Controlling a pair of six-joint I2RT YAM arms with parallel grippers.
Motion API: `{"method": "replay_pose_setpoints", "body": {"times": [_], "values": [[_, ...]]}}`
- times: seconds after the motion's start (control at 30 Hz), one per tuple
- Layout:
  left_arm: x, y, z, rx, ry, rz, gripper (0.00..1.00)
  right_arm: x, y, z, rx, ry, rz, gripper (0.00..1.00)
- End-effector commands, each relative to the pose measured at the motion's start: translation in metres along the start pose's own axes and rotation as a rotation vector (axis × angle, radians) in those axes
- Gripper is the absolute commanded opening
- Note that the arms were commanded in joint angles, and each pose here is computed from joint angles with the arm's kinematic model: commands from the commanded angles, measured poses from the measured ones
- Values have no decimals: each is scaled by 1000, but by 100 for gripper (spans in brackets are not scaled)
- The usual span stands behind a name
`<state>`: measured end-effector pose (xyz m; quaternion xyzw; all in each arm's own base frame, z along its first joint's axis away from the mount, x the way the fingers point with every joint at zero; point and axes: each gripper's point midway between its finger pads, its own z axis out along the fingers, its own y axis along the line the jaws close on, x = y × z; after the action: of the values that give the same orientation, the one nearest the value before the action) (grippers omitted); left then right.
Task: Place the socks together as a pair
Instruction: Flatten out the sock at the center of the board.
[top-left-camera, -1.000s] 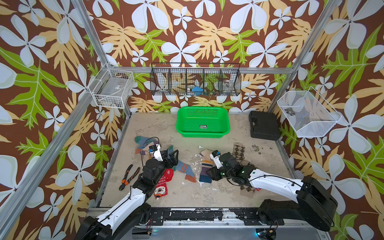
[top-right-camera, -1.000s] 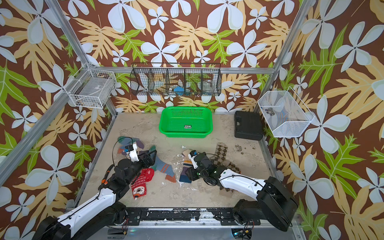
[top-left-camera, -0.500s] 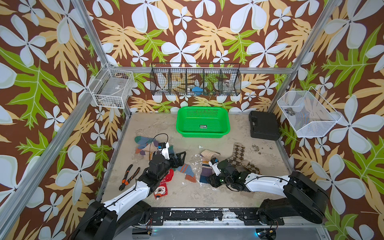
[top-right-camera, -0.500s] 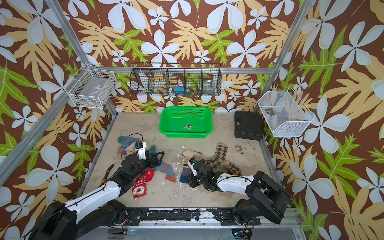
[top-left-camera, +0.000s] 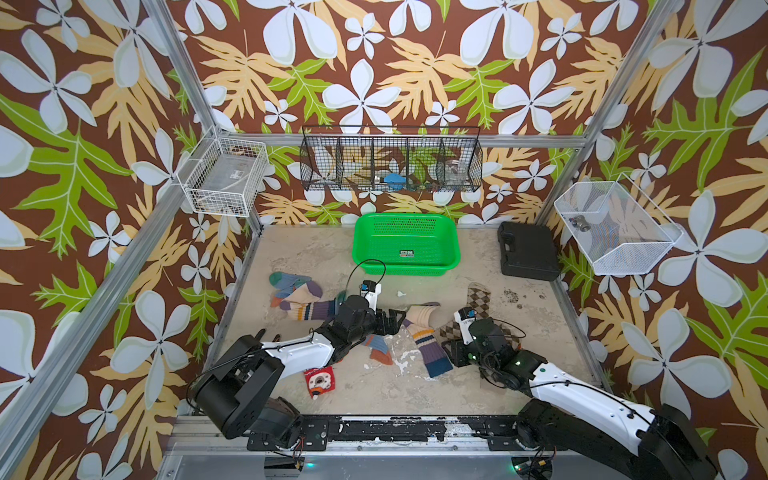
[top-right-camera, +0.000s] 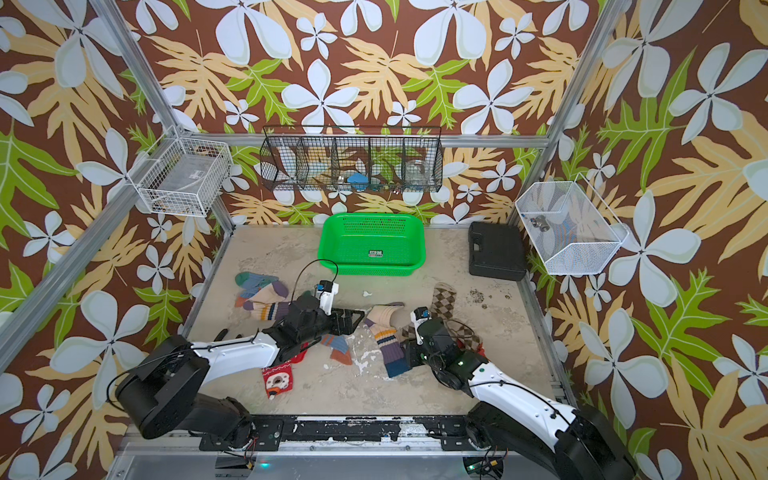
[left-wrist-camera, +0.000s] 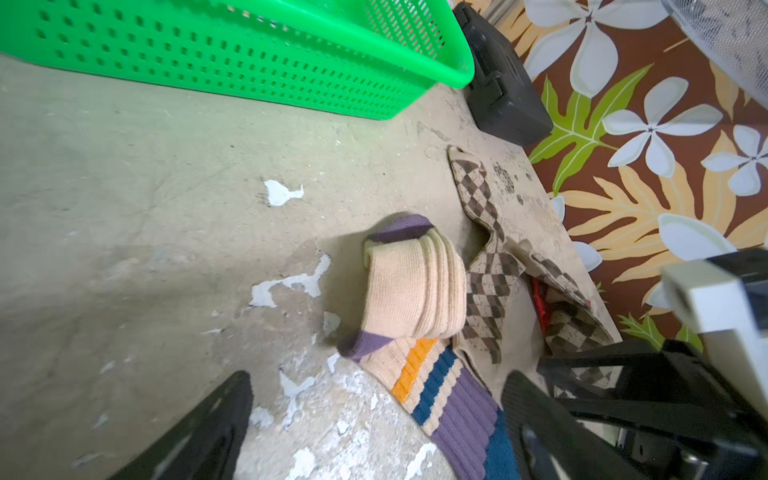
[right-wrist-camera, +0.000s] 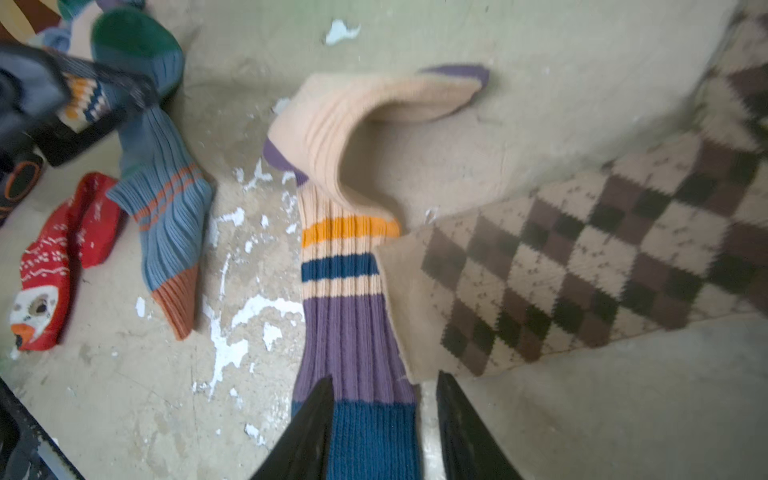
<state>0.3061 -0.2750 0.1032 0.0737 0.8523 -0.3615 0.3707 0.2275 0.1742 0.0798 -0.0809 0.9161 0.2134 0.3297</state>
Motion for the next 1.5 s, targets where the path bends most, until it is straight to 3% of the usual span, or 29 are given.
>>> {"method": "replay_pose_setpoints", "body": {"times": [0.0,0.37,0.5,0.57,0.73,0.87,1.03,1.17,1.23,1.47], "values": [[-1,-15,17,61,15,10,93,-12,-1,-5,16,-27,3,43],[5,-1,76,-3,88,83,93,-26,12,-14,-36,-58,-7,43],[15,-4,93,16,124,82,86,-29,12,-17,-36,-65,-13,43],[18,-9,97,37,127,76,74,-31,12,-18,-36,-72,-17,43],[7,-10,85,22,43,42,25,-34,12,-18,-34,-76,-23,43],[-4,7,45,-70,-85,-1,10,-34,15,-17,-48,-68,-27,43],[13,42,-10,-173,-189,-104,13,-29,20,-10,-74,-36,-32,43],[36,56,-26,-183,-178,-145,51,-21,27,2,-112,28,-38,43],[43,62,-28,-201,-167,-146,59,-14,30,7,-132,72,-44,43],[27,62,-40,-226,-236,-129,63,31,35,18,-141,206,-54,43]]}}
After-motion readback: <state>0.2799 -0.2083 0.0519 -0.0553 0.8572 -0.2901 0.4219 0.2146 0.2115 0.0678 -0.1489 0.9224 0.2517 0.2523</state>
